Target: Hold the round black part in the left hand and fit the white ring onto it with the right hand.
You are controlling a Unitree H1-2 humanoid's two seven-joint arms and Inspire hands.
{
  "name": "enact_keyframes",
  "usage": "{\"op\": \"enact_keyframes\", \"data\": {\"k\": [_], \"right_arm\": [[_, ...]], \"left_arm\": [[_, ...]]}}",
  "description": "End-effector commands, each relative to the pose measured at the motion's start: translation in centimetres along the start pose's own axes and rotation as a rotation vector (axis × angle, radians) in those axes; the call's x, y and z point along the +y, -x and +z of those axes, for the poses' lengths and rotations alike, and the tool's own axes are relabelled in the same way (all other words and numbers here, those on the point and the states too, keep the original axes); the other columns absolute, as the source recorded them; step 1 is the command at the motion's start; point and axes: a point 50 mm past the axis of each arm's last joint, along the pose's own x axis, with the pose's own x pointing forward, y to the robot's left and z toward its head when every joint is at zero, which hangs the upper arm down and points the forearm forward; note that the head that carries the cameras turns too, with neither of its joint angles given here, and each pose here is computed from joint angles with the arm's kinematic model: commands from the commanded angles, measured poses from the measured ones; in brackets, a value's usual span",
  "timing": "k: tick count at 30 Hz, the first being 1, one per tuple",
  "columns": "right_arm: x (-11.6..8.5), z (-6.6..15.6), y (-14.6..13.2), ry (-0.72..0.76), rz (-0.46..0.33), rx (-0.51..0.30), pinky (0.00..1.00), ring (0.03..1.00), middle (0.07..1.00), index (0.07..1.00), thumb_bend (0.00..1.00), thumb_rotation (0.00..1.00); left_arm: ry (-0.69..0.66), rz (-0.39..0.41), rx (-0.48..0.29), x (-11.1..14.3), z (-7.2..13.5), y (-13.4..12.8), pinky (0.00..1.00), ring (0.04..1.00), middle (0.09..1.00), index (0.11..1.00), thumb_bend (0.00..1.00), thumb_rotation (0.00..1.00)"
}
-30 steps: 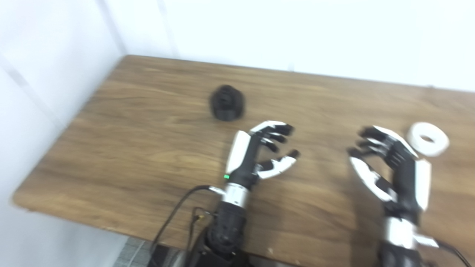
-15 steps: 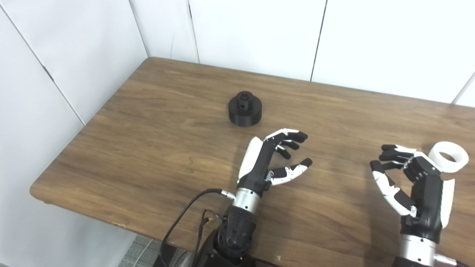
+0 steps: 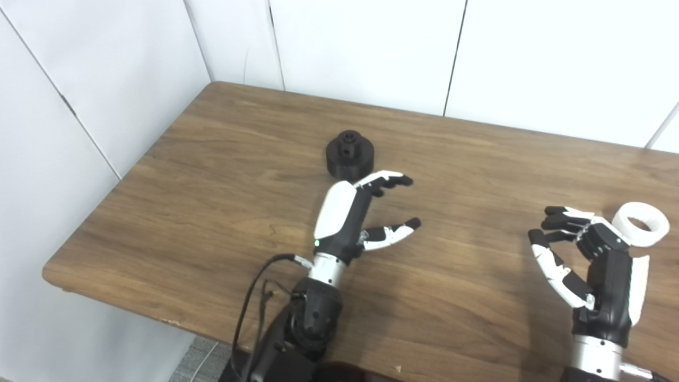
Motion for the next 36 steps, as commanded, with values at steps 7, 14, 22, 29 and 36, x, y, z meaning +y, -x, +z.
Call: {"op": "enact_keyframes", "data": {"k": [7,14,22,29,36], "right_arm": [[-0.9,-2.4,1.8,0.049,0.019,0.083,0.46,0.554,0.618,0.497,0.5,0.14],[-1.1,-2.4,1.8,0.058,0.022,0.08,0.45,0.552,0.615,0.497,0.5,0.14],[-1.1,-2.6,1.7,0.062,0.018,0.082,0.45,0.546,0.611,0.496,0.5,0.14],[-1.2,-2.6,1.8,0.062,0.019,0.082,0.45,0.545,0.608,0.496,0.5,0.14],[-1.2,-2.6,1.8,0.066,0.019,0.081,0.44,0.543,0.607,0.496,0.5,0.14]], "left_arm": [[-0.098,0.077,-0.062,4.1,0.8,-2.8,0.65,0.771,0.786,0.712,0.67,0.21],[-0.153,0.118,-0.056,5.9,0.3,-3.5,0.63,0.762,0.789,0.712,0.67,0.23],[-0.199,0.147,-0.034,7.5,0.0,-4.1,0.63,0.786,0.816,0.732,0.68,0.24],[-0.245,0.201,-0.019,9.1,-0.4,-4.8,0.76,0.903,0.916,0.795,0.69,0.3],[-0.31,0.216,0.035,10.3,-0.9,-6.0,0.87,0.996,0.995,0.872,0.73,0.38]]}}
